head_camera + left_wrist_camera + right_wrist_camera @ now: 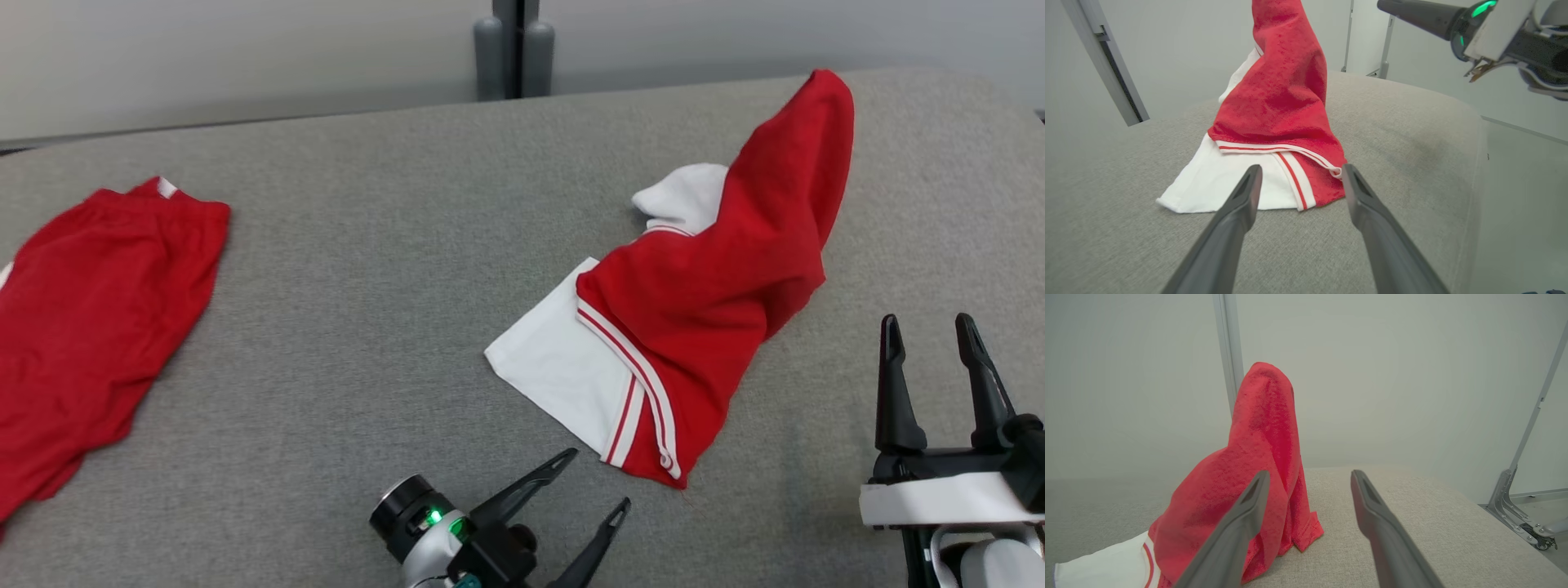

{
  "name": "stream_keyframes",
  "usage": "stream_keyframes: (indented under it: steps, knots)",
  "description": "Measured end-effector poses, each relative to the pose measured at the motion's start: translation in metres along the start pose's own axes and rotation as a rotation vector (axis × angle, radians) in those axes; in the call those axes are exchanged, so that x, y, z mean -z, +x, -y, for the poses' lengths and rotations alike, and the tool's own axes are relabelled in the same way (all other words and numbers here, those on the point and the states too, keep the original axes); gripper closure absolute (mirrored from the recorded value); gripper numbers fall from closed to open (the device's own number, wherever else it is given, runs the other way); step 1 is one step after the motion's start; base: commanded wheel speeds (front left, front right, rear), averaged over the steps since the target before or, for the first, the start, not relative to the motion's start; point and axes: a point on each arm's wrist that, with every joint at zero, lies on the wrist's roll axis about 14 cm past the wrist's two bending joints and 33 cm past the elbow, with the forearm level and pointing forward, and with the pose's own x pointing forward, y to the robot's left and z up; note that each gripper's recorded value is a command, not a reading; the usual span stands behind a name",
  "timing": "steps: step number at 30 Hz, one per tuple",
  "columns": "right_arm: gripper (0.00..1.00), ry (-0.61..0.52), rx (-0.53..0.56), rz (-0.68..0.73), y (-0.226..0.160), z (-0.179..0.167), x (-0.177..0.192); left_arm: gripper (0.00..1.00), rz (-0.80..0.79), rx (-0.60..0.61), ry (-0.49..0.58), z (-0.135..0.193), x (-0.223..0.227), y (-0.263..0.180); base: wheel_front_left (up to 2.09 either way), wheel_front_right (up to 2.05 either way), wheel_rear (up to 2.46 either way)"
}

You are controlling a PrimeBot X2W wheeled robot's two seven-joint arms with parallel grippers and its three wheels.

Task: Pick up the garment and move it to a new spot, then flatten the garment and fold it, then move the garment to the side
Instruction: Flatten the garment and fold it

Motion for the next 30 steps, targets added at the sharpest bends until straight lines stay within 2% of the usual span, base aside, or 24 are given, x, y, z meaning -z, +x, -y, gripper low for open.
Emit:
stream_keyframes:
  steps: [6,11,13,16,22,23,25,26,30]
  knots:
    - [0.0,-0.02,0.066,-0.036,0.006,0.023,0.013,0.0,-0.106,0.242,-0.112,0.041,0.036,0.027,0.0,0.0,0.0]
    - [0.0,-0.034,0.118,-0.061,0.001,0.041,0.019,0.0,-0.15,0.3,-0.146,0.045,0.053,0.04,0.0,0.0,0.0]
    - [0.0,-0.037,0.14,-0.072,-0.003,0.048,0.022,0.0,-0.167,0.311,-0.198,0.05,0.059,0.044,0.0,0.0,0.0]
    - [0.0,-0.045,0.16,-0.087,-0.007,0.055,0.025,0.0,-0.152,0.327,-0.261,0.056,0.054,0.055,0.0,0.0,0.0]
    - [0.0,-0.045,0.173,-0.099,-0.01,0.059,0.028,0.0,-0.138,0.35,-0.293,0.058,0.051,0.065,0.0,0.0,0.0]
    - [0.0,-0.046,0.173,-0.098,-0.009,0.059,0.027,0.07,-0.14,0.352,-0.292,0.058,0.051,0.066,0.0,0.0,0.0]
    - [0.0,-0.04,0.173,-0.094,-0.008,0.058,0.026,0.72,-0.143,0.352,-0.294,0.056,0.053,0.068,0.0,0.0,0.0]
    - [0.0,-0.04,0.173,-0.092,-0.008,0.059,0.026,1.0,-0.142,0.35,-0.296,0.055,0.052,0.069,0.0,0.0,0.0]
    - [0.0,-0.04,0.174,-0.089,-0.008,0.059,0.025,1.0,-0.128,0.326,-0.301,0.047,0.048,0.073,0.0,0.0,0.0]
